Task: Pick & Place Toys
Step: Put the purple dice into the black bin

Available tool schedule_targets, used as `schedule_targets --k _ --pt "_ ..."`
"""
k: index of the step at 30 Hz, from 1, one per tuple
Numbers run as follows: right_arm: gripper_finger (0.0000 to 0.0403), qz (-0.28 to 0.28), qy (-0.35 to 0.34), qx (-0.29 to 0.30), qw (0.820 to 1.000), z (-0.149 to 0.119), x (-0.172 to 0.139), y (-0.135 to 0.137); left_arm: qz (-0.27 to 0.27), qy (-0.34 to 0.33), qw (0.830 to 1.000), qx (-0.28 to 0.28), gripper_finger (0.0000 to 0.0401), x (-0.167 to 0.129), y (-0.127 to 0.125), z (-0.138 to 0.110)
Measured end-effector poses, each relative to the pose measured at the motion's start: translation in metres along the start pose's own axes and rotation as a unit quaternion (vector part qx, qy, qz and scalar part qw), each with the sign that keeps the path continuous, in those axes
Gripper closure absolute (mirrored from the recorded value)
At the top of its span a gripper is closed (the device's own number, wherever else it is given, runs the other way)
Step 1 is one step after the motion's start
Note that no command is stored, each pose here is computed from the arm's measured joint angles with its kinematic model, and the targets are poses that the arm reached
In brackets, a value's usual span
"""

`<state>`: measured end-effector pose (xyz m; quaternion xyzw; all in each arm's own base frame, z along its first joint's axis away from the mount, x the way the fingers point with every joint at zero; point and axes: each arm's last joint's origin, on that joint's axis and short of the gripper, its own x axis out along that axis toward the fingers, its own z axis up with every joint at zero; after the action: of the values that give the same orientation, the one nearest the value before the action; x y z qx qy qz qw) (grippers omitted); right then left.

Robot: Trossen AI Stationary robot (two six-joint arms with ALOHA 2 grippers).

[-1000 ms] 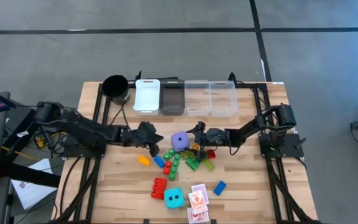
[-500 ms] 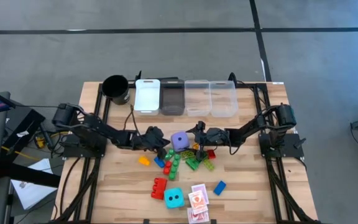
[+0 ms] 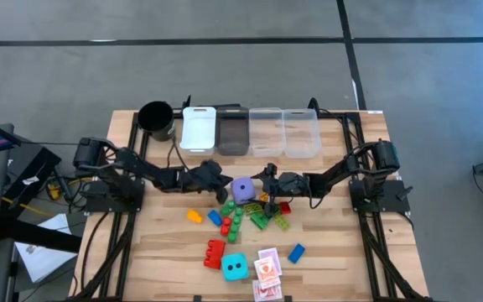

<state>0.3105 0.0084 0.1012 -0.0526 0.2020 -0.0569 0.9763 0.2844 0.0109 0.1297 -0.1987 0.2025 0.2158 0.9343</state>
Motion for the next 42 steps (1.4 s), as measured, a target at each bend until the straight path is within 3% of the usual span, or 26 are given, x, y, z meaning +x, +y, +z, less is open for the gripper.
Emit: schedule_targets --k 8,11,18,34,42 --pt "0.0003 0.0 0.0 0.0 1.0 0.0 0.0 0.0 0.036 0.076 0.996 -0.013 0.0401 0.0 0.011 -0.013" --pt "0.0003 -0.002 0.0 0.0 1.0 0.0 0.0 0.0 0.026 0.096 0.995 -0.022 0.0401 -0.001 0.01 -0.016" --pt "0.0003 -0.003 0.0 0.0 1.0 0.0 0.0 0.0 -0.025 0.083 0.995 -0.041 0.0401 0.0 0.004 -0.01" --pt "0.0003 -0.011 0.001 0.0 1.0 0.0 0.0 -0.001 -0.021 0.069 0.997 -0.034 0.0401 0.003 0.011 -0.005" --pt "0.0003 -0.039 0.004 -0.034 0.999 0.0 0.001 -0.007 -0.032 0.071 0.997 -0.025 0.0401 0.002 0.009 -0.004"
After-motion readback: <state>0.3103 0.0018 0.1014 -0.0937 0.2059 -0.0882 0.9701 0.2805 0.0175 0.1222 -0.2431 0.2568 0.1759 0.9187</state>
